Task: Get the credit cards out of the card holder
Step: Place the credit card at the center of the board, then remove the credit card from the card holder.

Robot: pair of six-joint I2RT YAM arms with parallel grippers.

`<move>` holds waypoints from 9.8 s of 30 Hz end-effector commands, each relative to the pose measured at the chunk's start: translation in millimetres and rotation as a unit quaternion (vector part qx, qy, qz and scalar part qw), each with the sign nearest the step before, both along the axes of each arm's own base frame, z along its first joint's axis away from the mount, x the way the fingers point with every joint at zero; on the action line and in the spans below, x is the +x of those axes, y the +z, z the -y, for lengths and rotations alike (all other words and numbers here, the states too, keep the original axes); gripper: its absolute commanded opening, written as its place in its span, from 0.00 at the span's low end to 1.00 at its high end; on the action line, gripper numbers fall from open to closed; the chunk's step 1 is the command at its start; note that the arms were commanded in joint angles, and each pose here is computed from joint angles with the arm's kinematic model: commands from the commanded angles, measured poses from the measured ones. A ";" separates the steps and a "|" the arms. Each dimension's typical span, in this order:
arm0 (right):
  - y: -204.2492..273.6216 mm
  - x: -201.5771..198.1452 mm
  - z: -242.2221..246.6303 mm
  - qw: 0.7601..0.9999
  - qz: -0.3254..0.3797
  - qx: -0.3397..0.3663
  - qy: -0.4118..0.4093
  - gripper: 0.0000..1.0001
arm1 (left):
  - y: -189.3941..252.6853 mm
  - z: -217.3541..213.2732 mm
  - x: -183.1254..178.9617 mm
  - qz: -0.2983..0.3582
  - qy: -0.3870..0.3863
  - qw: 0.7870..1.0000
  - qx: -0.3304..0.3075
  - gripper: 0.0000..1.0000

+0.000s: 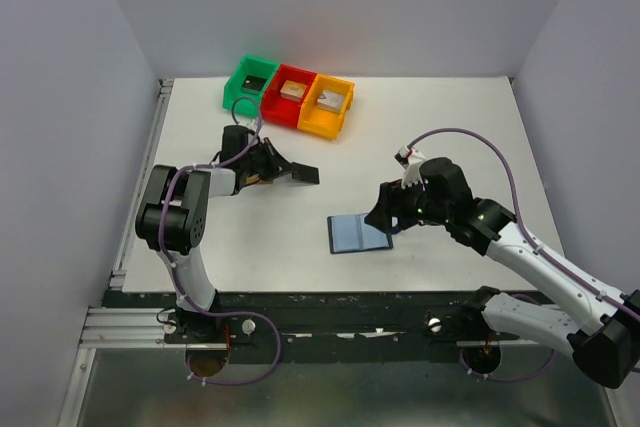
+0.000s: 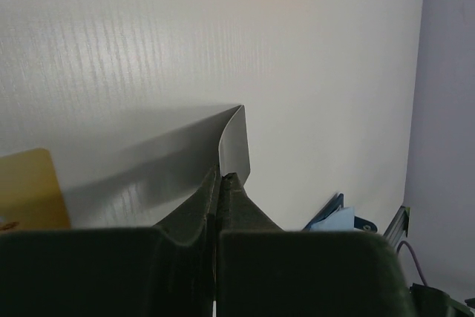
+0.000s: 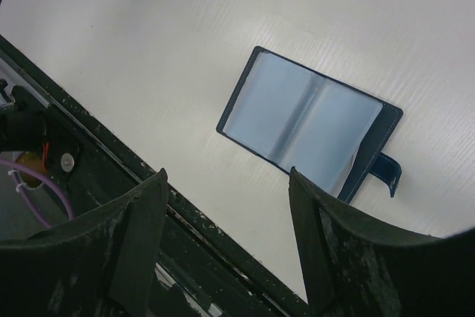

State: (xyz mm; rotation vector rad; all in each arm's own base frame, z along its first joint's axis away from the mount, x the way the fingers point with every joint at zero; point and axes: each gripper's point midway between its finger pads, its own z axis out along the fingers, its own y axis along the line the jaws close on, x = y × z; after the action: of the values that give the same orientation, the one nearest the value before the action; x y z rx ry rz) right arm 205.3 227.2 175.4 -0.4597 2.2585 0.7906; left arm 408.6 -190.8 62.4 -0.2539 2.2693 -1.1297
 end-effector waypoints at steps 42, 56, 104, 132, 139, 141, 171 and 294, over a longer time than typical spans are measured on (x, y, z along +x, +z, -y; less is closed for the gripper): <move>-63.6 41.7 87.6 0.963 -0.082 -0.108 -0.233 0.89 | 68.4 -78.2 -51.5 0.023 0.221 0.953 0.205 0.60; -107.8 34.5 83.8 0.957 -0.144 -0.141 -0.208 0.56 | 75.3 6.0 -108.4 0.029 0.054 0.998 0.003 0.99; -129.2 26.0 52.8 0.968 -0.186 -0.099 -0.134 0.00 | 23.5 101.6 -166.9 0.016 -0.148 0.984 0.101 0.80; -131.6 26.4 50.4 0.969 -0.188 -0.096 -0.128 0.00 | -3.7 110.8 -175.7 -0.020 -0.182 0.976 0.116 0.81; -132.4 26.5 48.9 0.969 -0.190 -0.095 -0.125 0.00 | -3.4 116.1 -177.5 -0.019 -0.194 0.975 0.109 0.81; -133.0 25.8 48.3 0.969 -0.193 -0.094 -0.124 0.00 | -3.4 117.9 -178.7 -0.018 -0.199 0.974 0.107 0.81; -135.0 25.1 44.6 0.969 -0.199 -0.089 -0.115 0.00 | 40.7 159.0 -193.3 0.091 -0.290 0.949 0.079 0.77; -96.7 16.1 19.4 0.986 -0.160 -0.002 -0.049 0.00 | 0.5 147.5 -176.0 0.077 -0.226 0.931 0.275 0.81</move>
State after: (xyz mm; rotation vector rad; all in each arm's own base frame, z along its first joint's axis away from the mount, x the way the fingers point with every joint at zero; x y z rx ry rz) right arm 218.2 208.2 77.2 -0.2250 2.5692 0.8713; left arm 243.5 -321.6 64.5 0.4770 2.4463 -0.6018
